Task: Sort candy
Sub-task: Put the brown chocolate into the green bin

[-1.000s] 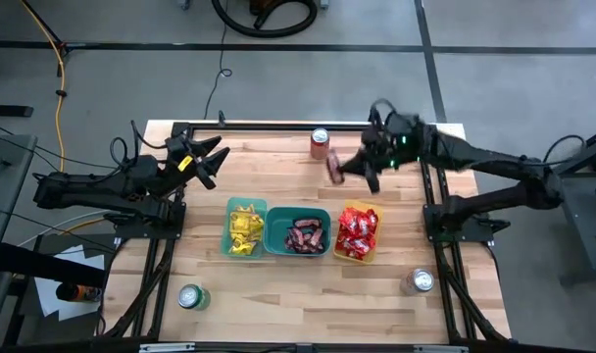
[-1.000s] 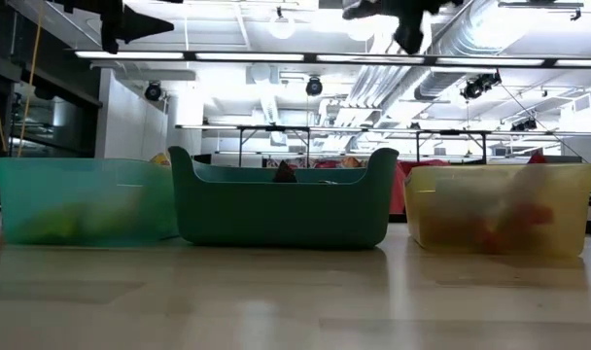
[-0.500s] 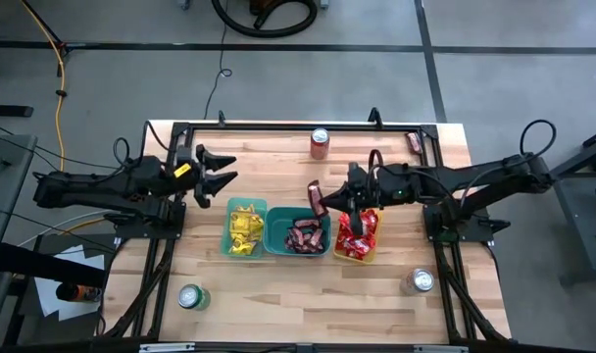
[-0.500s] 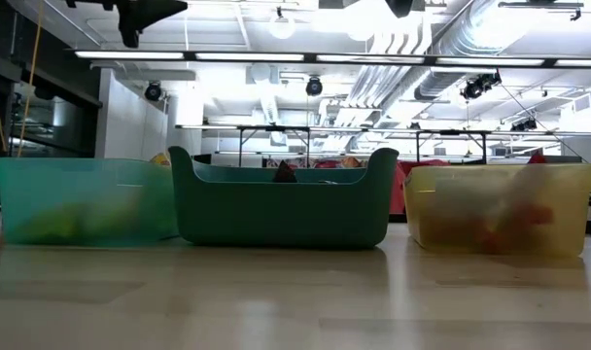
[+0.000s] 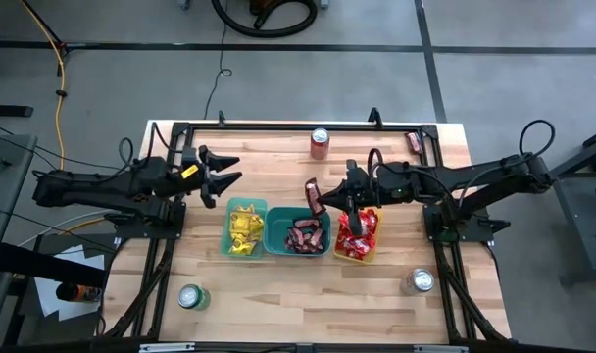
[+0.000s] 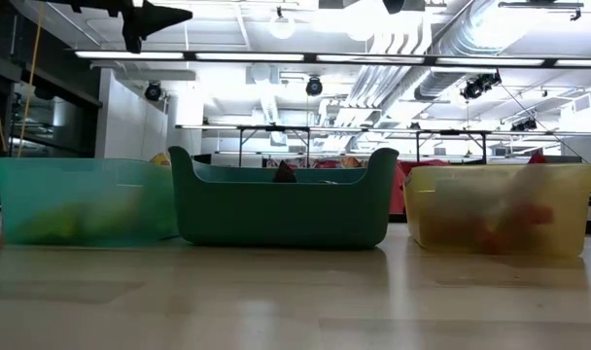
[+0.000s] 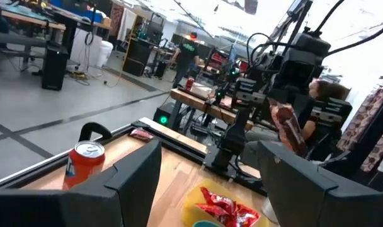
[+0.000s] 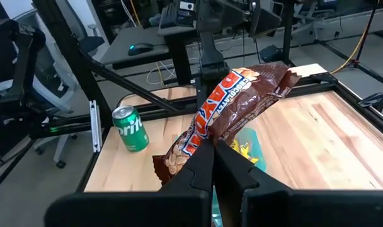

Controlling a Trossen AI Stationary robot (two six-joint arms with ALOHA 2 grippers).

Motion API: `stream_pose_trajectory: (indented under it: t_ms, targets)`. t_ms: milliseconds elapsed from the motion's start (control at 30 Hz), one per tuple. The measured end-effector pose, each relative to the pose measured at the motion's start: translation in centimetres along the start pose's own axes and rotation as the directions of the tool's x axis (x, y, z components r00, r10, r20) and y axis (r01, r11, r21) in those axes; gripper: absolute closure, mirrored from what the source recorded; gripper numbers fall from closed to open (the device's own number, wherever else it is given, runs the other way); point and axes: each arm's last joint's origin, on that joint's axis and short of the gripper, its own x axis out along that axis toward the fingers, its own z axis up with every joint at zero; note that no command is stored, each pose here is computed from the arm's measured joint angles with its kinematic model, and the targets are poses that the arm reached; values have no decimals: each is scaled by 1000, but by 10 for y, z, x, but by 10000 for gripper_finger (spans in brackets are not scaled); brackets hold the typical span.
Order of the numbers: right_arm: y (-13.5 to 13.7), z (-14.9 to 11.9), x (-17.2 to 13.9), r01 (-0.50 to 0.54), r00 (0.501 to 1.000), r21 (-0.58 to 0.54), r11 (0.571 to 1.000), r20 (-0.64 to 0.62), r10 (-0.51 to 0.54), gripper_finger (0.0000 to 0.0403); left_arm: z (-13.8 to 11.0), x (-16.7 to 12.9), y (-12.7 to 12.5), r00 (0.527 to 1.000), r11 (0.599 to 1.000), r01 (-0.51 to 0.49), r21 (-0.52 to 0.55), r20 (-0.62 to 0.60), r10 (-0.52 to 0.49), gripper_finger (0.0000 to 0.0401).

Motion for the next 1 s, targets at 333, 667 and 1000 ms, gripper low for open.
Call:
stream_pose_trajectory:
  t_ms: [333,667,1000]
  targets:
    - [4,-13,22,-132,989,-51,990,-68,128,403,-5,5,0,1000,1000,-10,10,-29,10,156]
    - [-2,-63,77,-122,954,-20,992,-278,111,402,-5,5,0,1000,1000,-9,9,-27,9,156]
    - [-13,-82,88,-21,922,69,997,-385,46,282,-5,5,0,1000,1000,-9,10,-30,9,156]
